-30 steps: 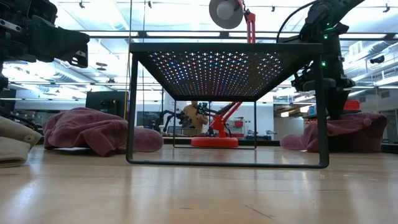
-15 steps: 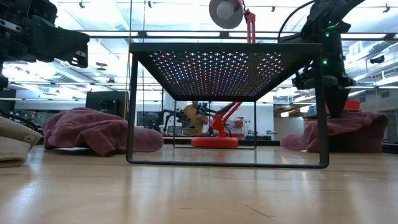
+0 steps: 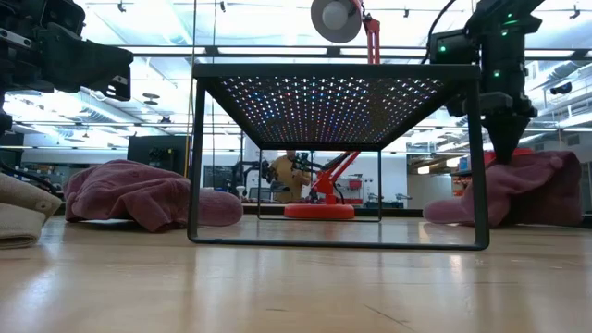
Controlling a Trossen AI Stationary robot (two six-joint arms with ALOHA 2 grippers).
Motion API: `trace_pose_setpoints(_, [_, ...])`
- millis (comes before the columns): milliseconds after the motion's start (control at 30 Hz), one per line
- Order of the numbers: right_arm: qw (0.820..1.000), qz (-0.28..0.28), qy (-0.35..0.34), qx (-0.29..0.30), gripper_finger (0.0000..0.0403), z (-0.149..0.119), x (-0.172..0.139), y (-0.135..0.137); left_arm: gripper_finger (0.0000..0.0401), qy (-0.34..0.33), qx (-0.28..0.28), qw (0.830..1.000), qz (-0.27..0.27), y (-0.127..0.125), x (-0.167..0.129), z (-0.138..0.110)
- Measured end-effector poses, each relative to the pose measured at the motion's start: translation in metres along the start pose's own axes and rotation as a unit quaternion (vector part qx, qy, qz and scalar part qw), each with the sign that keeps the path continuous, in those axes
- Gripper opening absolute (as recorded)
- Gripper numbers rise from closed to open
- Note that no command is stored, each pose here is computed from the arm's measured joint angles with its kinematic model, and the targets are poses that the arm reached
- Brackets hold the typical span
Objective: Pick & Place hat
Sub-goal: Put the right red cap on the shelf
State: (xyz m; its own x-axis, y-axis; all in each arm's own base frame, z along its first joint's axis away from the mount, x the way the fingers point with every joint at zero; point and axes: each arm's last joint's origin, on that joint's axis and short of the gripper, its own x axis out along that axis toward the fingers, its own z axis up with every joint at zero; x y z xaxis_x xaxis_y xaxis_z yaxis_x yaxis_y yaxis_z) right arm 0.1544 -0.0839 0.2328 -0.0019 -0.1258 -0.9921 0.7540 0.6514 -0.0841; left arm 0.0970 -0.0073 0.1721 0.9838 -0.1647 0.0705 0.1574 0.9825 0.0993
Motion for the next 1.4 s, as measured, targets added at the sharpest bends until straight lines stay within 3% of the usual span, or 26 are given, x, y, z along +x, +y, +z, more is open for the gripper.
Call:
trace_pose_setpoints(400, [1.0, 0.009, -0.024, -0.003, 0.0002, -0.012, -0.018, -0.007, 0.0025, 0.0, 0.0, 1.0, 0.0, 0.0, 0.0, 0.0])
trace_pose_setpoints(933, [0.992, 0.041, -0.117, -0.007, 0.0002, -0.003, -0.093, -0.013, 0.0025, 0.0, 0.0, 1.0, 0.0, 0.0, 0.0, 0.0])
trace_pose_setpoints(1400, [0.973, 0.061, -0.215, -0.063, 0.0002, -0.002, -0.148, -0.019, 0.0025, 0.0, 0.0, 1.0, 0.0, 0.0, 0.0, 0.0])
